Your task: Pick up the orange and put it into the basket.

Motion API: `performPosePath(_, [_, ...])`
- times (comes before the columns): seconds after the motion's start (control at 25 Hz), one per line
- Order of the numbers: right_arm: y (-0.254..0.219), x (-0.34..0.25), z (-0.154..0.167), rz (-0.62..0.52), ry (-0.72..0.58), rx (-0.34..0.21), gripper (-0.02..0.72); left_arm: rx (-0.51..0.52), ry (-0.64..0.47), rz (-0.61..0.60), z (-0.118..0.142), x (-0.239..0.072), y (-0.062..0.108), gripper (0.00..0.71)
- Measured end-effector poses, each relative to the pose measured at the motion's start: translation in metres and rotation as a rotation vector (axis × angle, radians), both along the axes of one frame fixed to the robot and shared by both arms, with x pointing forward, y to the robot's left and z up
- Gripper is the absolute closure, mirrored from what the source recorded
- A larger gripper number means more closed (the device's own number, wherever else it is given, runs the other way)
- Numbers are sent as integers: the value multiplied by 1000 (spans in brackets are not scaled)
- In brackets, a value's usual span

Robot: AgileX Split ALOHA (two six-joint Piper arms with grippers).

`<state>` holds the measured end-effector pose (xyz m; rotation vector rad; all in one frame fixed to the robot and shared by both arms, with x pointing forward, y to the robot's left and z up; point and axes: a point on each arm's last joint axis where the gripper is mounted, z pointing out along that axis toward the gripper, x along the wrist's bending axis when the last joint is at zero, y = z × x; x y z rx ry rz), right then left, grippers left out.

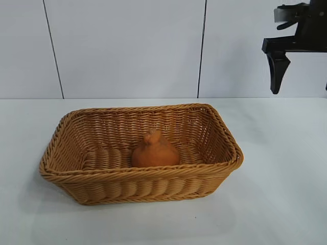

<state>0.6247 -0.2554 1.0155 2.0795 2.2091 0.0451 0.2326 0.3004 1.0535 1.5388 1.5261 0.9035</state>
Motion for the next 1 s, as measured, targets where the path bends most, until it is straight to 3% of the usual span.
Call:
performPosePath(0.6, [-20,-175,16,14,58,12,28,0,0,0,0,0,0,121])
performPosePath(1.0, [-32,-272,4,29,-265,55,28,0,-3,0,0,0,0,121])
